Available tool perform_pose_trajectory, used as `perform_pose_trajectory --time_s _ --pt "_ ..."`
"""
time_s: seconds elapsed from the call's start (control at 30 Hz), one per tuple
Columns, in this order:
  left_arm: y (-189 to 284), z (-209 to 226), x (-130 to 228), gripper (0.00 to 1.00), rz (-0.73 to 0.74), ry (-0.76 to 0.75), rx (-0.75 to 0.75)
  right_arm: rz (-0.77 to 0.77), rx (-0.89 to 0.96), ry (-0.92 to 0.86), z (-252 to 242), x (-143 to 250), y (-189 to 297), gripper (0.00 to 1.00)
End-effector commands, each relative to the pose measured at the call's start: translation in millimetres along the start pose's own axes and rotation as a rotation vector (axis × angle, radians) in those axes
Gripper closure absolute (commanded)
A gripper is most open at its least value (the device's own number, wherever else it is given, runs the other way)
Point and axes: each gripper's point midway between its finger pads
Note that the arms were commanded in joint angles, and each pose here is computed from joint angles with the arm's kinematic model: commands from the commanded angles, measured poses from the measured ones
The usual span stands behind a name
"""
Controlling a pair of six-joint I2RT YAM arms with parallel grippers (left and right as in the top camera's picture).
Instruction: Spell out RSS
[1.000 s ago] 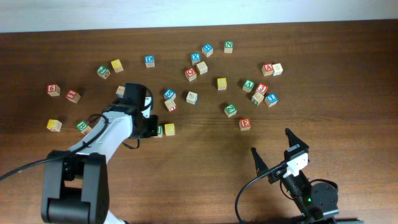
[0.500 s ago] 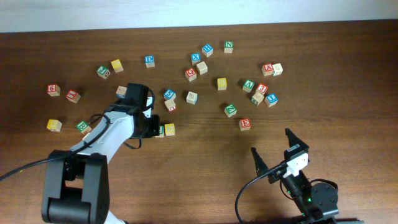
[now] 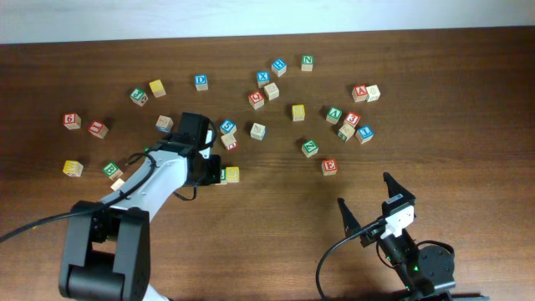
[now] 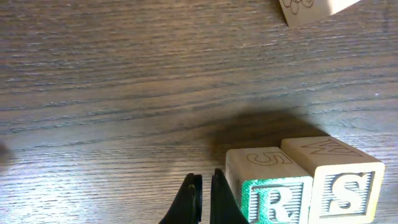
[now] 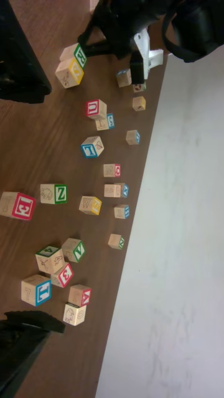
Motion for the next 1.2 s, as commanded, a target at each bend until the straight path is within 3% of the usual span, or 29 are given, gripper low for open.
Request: perform_pose_trajectory --time_s 0.0,0.1,0.23,0.37,0.47,0.53,0.77,0.8,0.9,0.93,1.1,1.17 --pt "2.2 3.3 -1.7 1.0 0.004 0.015 -0.022 0.004 0.009 -0.012 -1.8 2.5 0.2 0.02" --pt "32.7 2.5 -17.3 1.0 -0.053 0.015 -0.033 0.004 0.009 -0.012 -1.8 2.5 0.2 0.02" --pt "142.6 -0.7 -34.1 1.0 -0.28 0.009 0.022 0.004 0.009 -0.012 -1.8 2.5 0.2 0.02" --pt "229.8 9.4 6.6 1.0 -0.43 -0.086 0.077 0.004 0.009 -0.012 -1.8 2.5 0.2 0.02" --pt "255.5 23.3 45.1 0.97 -0.443 -0.085 0.082 0.004 0.009 -0.012 -1.8 2.5 0.2 0.02" --pt "262.2 33.0 71.5 0.01 -0.419 -0.085 0.074 0.004 0.009 -0.012 -1.8 2.5 0.2 0.02" --pt "255.1 47.8 110.3 0.01 -0.295 -0.087 0.033 0.0 -0.01 -0.023 1.6 1.6 0.2 0.02" --pt "255.0 47.9 110.6 0.01 -0.294 -0.087 0.032 -0.004 -0.027 -0.073 4.5 0.6 0.3 0.02" --pt "255.0 47.9 110.6 0.01 -0.294 -0.087 0.032 0.007 -0.156 -0.52 25.6 -4.3 2.2 0.02" --pt "255.0 47.9 110.6 0.01 -0.294 -0.087 0.032 0.01 -0.205 -0.588 33.1 -7.6 3.7 0.02" --pt "255.0 47.9 110.6 0.01 -0.294 -0.087 0.032 0.051 -0.283 -0.623 47.3 -4.2 5.9 0.02" --pt "255.0 47.9 110.6 0.01 -0.294 -0.087 0.032 0.159 -0.243 -0.638 45.2 13.6 2.4 0.02"
Point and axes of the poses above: each gripper's point midway between its finger pads, its own y axis back along the fingers, its own z axis along the line the jaws close on, x = y × z, and after that the axes turned 9 degrees about y, right-handed
